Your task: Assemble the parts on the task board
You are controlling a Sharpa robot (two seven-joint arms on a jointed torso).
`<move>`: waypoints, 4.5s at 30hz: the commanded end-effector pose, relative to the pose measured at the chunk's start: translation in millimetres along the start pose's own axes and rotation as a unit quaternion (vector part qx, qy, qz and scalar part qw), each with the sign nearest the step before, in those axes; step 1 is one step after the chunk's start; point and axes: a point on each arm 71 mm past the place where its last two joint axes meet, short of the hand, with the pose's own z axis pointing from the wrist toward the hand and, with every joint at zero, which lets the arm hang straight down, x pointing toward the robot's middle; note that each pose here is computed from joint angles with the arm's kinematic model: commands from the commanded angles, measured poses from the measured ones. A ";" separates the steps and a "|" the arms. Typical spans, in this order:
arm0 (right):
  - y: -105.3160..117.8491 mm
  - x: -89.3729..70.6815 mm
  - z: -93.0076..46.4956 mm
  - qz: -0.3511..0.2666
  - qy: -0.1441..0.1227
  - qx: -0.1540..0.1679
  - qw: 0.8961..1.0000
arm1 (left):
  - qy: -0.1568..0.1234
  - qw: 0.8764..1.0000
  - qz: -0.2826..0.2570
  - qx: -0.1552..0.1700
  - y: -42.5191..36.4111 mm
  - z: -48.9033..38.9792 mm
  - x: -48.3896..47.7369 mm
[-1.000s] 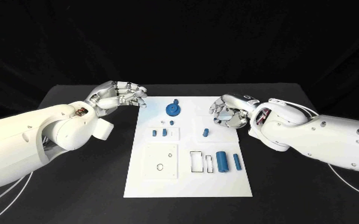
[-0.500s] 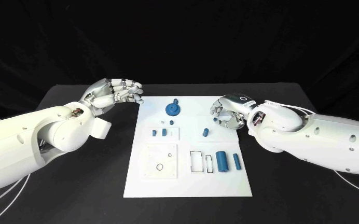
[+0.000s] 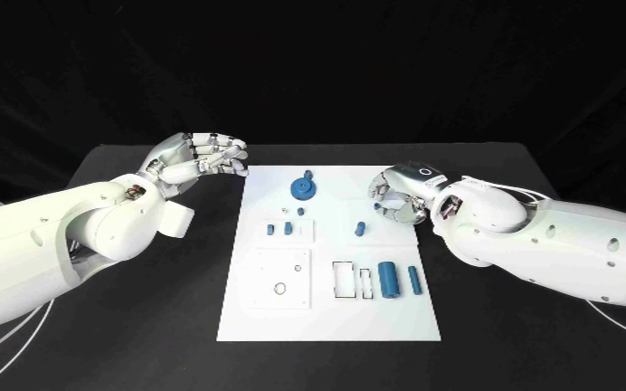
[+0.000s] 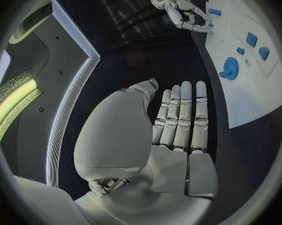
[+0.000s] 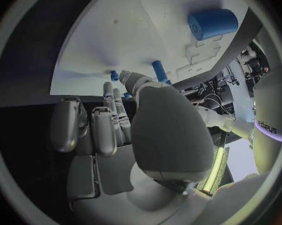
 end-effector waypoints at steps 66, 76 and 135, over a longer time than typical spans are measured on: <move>-23.7 -39.2 10.2 0.532 -0.142 0.056 0.833 | 0.197 0.775 0.599 -0.050 35.8 93.4 121.6; -23.4 -40.4 11.0 0.537 -0.140 0.055 0.830 | 0.200 0.769 0.604 -0.054 38.7 96.8 126.6; -22.5 -40.5 13.5 0.542 -0.124 0.050 0.829 | 0.174 0.792 0.583 -0.041 40.0 98.8 119.4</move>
